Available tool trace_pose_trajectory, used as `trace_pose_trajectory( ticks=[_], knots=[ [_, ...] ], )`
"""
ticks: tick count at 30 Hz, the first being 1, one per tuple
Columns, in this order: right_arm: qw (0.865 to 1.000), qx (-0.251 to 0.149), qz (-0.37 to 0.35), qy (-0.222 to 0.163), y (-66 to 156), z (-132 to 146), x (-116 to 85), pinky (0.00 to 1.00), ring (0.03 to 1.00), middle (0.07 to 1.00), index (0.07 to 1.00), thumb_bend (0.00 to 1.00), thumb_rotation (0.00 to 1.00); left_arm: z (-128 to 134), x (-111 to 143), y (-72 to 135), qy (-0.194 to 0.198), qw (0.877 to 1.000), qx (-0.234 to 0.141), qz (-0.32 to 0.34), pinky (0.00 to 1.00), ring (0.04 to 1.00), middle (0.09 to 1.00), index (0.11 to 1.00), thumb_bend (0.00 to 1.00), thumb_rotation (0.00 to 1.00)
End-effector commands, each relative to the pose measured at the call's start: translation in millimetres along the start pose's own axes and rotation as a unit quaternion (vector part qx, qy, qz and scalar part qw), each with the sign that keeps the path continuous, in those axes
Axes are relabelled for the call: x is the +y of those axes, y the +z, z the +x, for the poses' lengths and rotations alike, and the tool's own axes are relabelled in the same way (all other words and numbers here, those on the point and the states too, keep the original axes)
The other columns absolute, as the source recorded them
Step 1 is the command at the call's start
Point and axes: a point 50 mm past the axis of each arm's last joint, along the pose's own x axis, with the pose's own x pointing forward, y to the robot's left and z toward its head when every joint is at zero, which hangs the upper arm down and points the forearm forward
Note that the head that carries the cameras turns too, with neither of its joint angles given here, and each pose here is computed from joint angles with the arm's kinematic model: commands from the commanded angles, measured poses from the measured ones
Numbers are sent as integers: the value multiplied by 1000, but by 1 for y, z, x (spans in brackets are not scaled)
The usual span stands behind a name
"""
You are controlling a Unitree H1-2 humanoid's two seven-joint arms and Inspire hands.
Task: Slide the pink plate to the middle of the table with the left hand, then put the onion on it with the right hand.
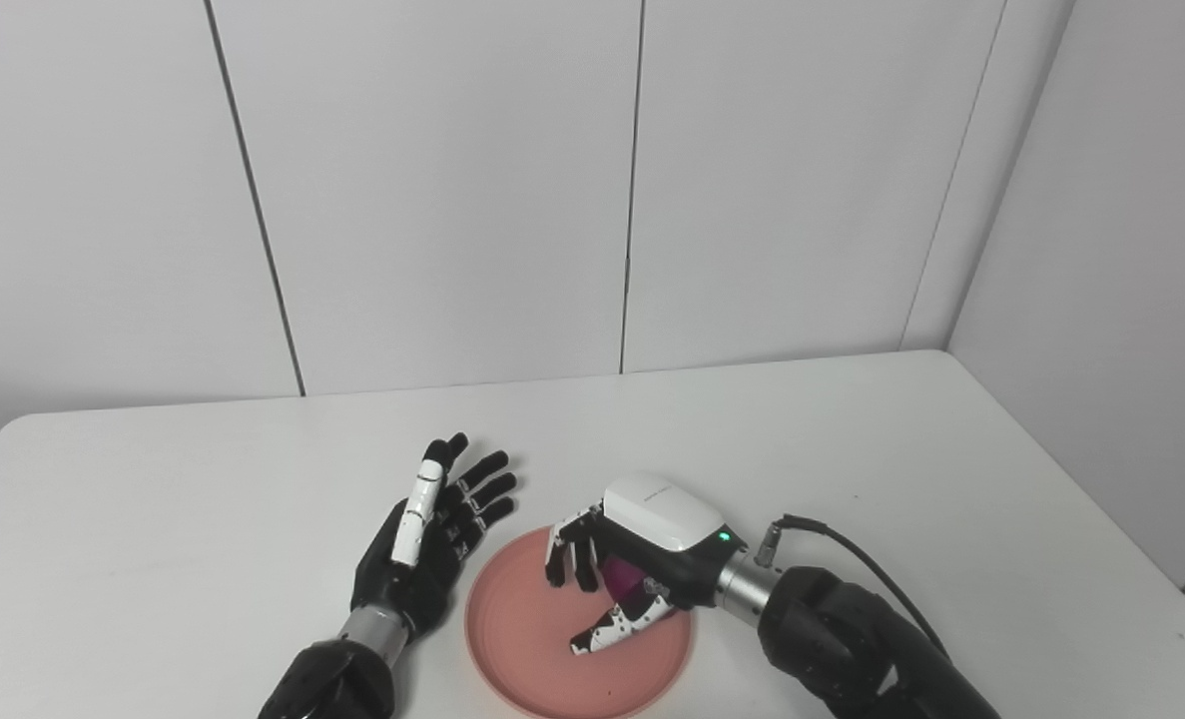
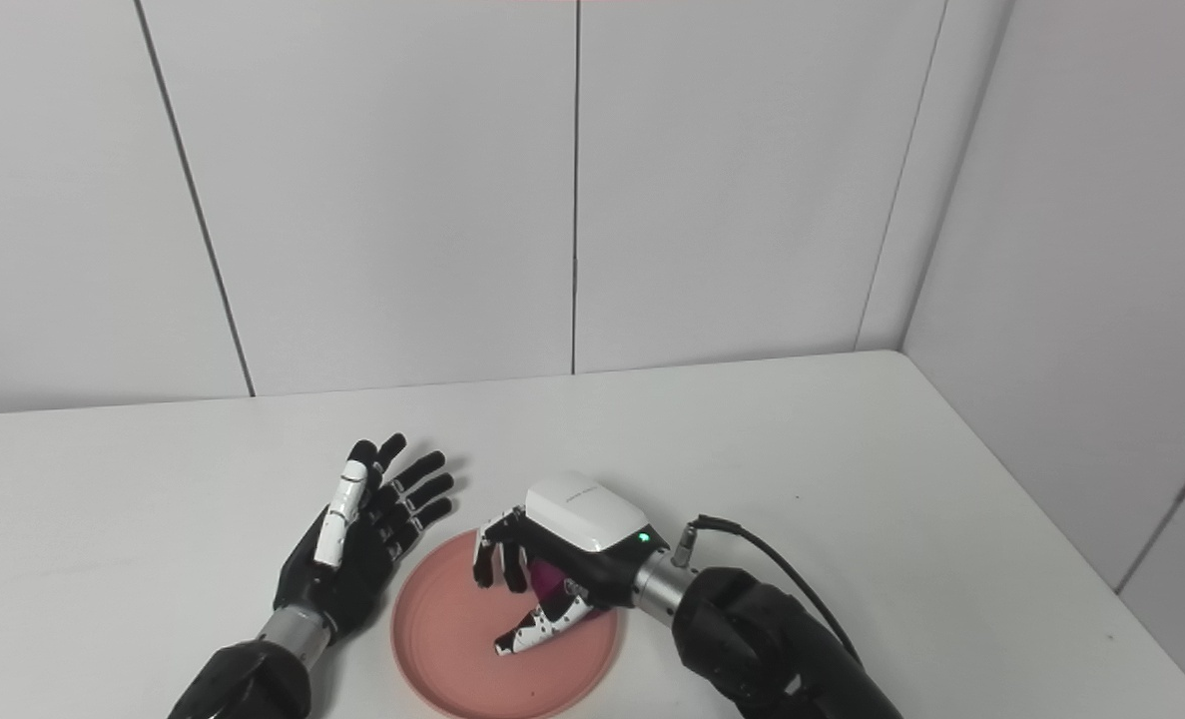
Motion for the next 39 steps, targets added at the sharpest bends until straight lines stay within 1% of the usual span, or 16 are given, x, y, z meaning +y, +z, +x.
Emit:
trace_pose_trajectory(
  ticks=[1, 8, 11, 15, 20, 27, 31, 36, 39],
  knots=[
    [998, -40, -19, -35, 13, 12, -29, 238, 305, 386, 487, 496, 147, -6, 6, -25, 24, 998, 60, -5, 865, 844, 846, 981, 659, 780],
    [997, -56, -38, -19, 21, 17, -32, 256, 327, 409, 488, 496, 140, -5, 4, -26, 25, 998, 60, -4, 867, 843, 830, 984, 667, 781],
    [997, -68, -29, -14, 26, 21, -33, 258, 327, 408, 488, 497, 141, -5, 3, -27, 23, 998, 59, -5, 863, 841, 820, 976, 666, 778],
    [996, -82, -21, -13, 32, 25, -34, 231, 294, 376, 487, 497, 145, -5, 3, -28, 18, 998, 59, -2, 896, 865, 850, 991, 669, 797],
    [996, -86, -15, -15, 34, 31, -33, 231, 295, 380, 487, 496, 142, -5, 2, -29, 16, 998, 59, -1, 915, 880, 857, 998, 674, 807],
    [997, -82, -4, -11, 25, 39, -21, 236, 300, 383, 487, 495, 145, -7, -1, -29, 17, 998, 57, 3, 886, 873, 848, 995, 671, 818],
    [997, -73, 17, -19, 17, 40, -12, 238, 300, 383, 487, 494, 150, -6, -2, -33, 15, 998, 56, -1, 874, 864, 833, 989, 662, 811],
    [996, -71, 35, -30, 11, 38, -9, 217, 276, 364, 486, 494, 151, -8, -5, -35, 20, 998, 56, 5, 851, 839, 822, 975, 668, 803],
    [996, -70, 36, -35, 11, 38, -9, 211, 269, 358, 485, 494, 153, -9, -6, -35, 19, 998, 55, 5, 858, 840, 828, 974, 670, 805]
  ],
)
